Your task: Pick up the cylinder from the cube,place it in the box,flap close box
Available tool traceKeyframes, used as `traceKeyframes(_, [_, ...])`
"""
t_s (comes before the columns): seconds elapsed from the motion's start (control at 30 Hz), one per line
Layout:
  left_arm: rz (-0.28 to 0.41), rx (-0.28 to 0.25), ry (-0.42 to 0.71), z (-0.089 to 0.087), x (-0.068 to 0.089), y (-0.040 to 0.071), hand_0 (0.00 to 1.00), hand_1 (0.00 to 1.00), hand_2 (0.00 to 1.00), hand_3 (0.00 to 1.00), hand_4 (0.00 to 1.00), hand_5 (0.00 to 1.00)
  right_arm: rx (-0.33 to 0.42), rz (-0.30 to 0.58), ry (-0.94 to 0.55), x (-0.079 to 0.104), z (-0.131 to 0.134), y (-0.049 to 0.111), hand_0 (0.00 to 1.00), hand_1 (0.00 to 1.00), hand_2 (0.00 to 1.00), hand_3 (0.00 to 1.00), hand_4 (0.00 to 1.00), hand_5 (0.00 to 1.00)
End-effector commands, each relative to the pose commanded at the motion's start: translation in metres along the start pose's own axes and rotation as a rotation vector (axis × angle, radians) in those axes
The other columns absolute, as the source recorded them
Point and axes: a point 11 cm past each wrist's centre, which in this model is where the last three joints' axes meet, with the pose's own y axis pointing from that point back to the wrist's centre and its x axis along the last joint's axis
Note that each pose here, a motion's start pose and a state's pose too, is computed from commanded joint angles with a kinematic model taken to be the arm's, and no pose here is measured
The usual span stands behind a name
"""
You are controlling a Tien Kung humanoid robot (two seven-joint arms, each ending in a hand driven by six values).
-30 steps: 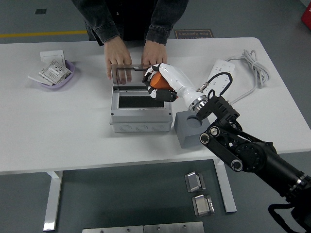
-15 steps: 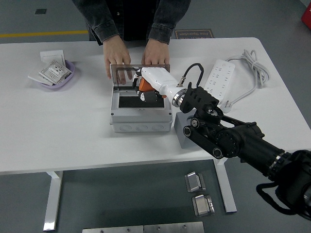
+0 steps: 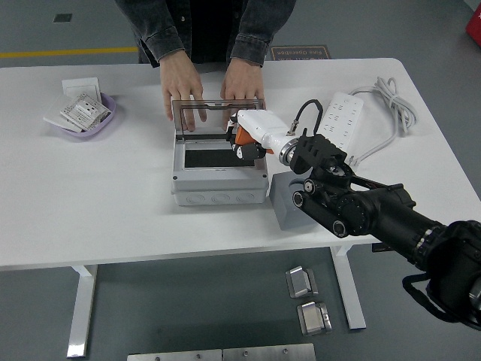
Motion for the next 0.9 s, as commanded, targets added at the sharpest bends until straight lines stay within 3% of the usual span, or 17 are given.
traceKeyframes(0.43, [0.000,0.001,-0.002,-0.001,-0.001,0.000,0.729,0.747,0.716,0.760,0.741,0.446,0.089,0.001,-0.030,-0.003,-0.034,0.002,0.086,0.144,0.273,0.268,0.002,0.002])
traceKeyframes(0.9, [-0.002,0.006,-0.002,-0.004,-0.002,-0.001,0.729,0.747,0.717,0.761,0.741,0.446,0.082,-0.038,0.013,-0.009,-0.030,0.003,0.085,0.144,0.270,0.270,0.002,0.002])
